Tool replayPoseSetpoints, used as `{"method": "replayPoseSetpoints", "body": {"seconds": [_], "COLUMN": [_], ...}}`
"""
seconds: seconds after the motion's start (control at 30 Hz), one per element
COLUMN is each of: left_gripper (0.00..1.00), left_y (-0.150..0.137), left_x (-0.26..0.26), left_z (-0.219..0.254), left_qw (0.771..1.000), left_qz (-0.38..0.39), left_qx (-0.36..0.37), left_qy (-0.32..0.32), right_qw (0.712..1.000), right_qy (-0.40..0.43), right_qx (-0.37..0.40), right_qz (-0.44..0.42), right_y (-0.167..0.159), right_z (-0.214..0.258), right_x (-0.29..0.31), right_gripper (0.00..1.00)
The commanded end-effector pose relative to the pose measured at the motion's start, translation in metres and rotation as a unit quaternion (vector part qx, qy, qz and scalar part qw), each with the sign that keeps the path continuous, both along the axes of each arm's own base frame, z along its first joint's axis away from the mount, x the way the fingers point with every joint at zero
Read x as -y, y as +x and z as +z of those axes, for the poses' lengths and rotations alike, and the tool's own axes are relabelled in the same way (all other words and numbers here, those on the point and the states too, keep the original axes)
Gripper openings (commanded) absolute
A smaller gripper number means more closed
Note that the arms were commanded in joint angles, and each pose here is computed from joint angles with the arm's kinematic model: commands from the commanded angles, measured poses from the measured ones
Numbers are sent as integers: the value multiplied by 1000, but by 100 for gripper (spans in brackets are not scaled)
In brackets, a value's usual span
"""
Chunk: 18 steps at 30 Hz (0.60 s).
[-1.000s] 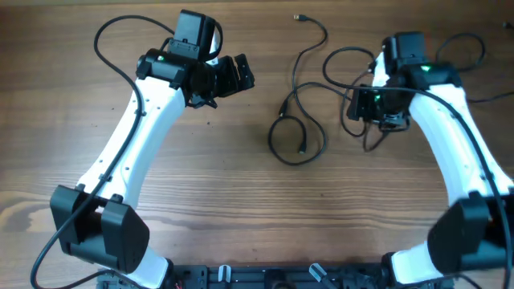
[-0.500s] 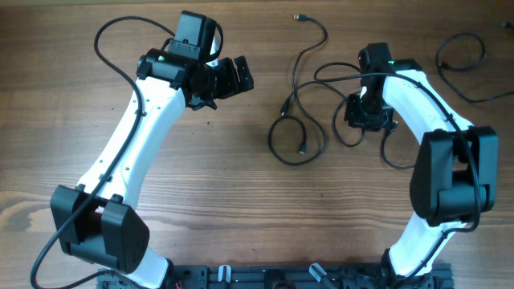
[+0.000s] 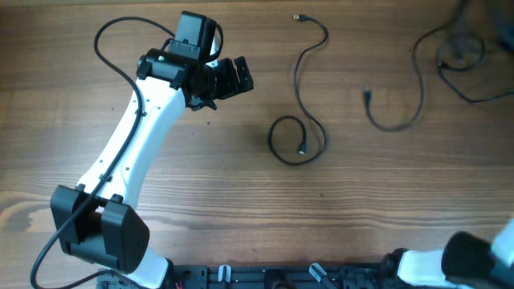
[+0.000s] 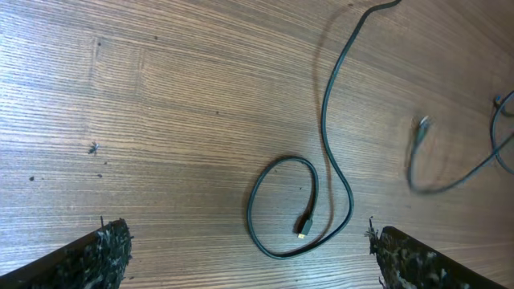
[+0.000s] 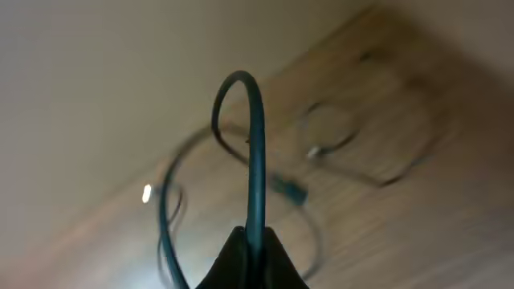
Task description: Untangle cables
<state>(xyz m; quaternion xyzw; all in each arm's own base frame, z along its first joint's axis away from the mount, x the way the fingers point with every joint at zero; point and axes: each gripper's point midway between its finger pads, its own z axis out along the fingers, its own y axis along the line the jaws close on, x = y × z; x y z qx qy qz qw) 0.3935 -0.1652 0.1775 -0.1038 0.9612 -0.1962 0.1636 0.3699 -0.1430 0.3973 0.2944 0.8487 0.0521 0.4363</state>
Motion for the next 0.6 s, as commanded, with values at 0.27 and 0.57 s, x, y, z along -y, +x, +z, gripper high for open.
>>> {"method": "replayPoseSetpoints", "body": {"seconds": [0.27, 0.57], "left_gripper": [100, 100], "left_y": [1, 0], "left_x": [-3, -4], "left_z": [-1, -2], "left_qw": [1000, 1000], "left_qz": [1, 1], "left_qx": [3, 1], "left_qy": [7, 8], "right_qw": [967, 966], "right_qy": [17, 132], "right_qx": [-41, -124], "right_qz": [-252, -185], "right_y": [-84, -36], "right_z": [-24, -121], "right_x": [155, 159], "right_gripper": [4, 88]}}
